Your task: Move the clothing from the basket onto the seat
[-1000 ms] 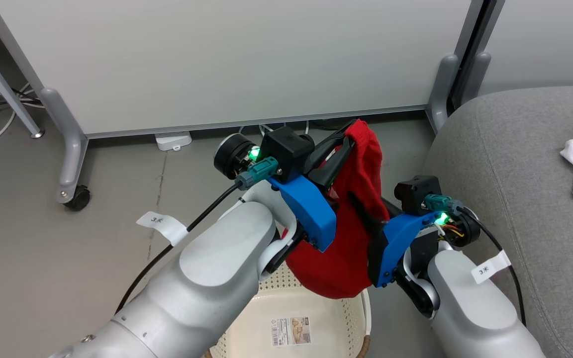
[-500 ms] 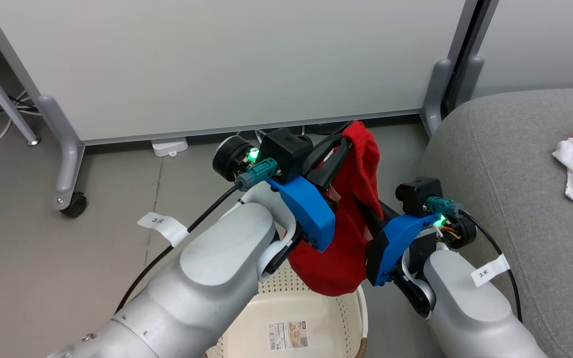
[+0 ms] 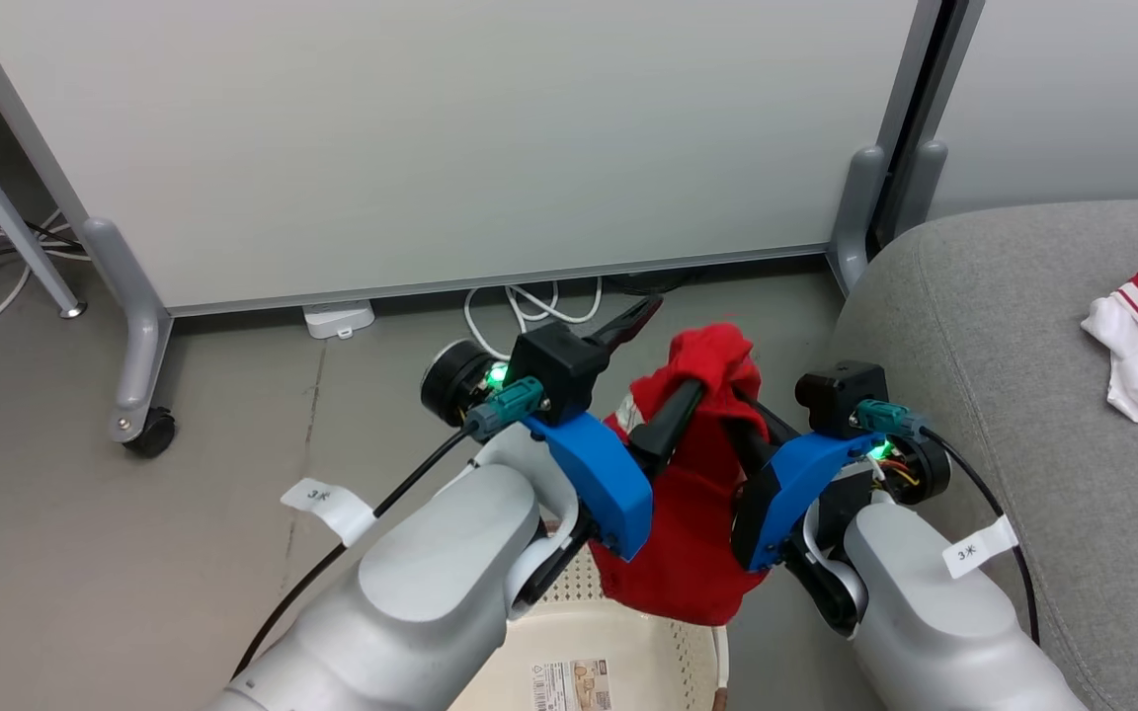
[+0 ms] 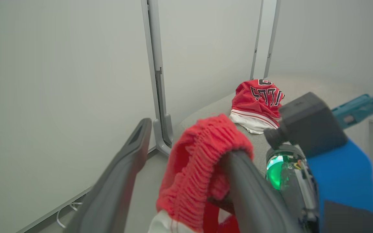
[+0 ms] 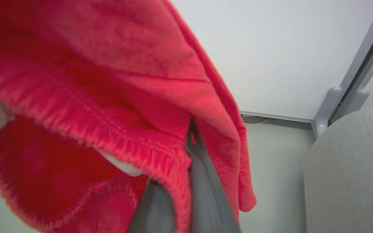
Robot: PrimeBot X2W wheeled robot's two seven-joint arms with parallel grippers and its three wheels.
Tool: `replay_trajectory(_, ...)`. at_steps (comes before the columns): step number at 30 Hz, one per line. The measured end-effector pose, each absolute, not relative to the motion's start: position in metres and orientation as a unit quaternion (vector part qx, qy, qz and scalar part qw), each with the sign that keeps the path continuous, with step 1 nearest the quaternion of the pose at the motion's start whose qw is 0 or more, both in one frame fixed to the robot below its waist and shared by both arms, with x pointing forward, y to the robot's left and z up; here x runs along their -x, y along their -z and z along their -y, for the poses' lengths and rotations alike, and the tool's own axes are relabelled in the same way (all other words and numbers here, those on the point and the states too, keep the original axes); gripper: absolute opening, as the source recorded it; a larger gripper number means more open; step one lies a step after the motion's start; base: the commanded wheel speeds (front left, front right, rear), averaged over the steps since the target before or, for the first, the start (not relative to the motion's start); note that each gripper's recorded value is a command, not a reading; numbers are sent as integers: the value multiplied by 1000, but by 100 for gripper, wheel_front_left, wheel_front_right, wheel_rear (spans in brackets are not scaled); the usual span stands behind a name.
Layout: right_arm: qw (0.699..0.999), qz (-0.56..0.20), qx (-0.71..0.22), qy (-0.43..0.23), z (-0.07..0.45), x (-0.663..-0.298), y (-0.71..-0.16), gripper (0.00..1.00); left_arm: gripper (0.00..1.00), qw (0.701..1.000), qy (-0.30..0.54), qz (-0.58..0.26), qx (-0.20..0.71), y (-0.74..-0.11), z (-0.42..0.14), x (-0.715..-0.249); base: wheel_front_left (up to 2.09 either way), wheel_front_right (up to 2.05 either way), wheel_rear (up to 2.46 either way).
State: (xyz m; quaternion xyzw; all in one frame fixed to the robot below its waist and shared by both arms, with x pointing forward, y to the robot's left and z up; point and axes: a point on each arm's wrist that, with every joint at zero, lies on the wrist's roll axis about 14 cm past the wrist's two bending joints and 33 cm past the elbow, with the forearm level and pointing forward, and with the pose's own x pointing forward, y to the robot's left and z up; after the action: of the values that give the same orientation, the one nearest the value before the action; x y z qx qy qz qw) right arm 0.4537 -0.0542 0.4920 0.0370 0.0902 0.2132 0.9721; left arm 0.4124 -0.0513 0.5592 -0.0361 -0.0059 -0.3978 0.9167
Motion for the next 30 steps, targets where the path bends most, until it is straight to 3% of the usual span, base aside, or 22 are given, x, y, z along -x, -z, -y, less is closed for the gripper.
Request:
replay_trajectory(17,984,-52,-61,-156,88,-468,-514,0,100,931,356,-1,79,-527,6,-374,0,0,0)
replay_trajectory(30,990,-40,-67,-121,115,-465,-515,0,100,959,272,-8,77,-497,-49,-358,0,0,0)
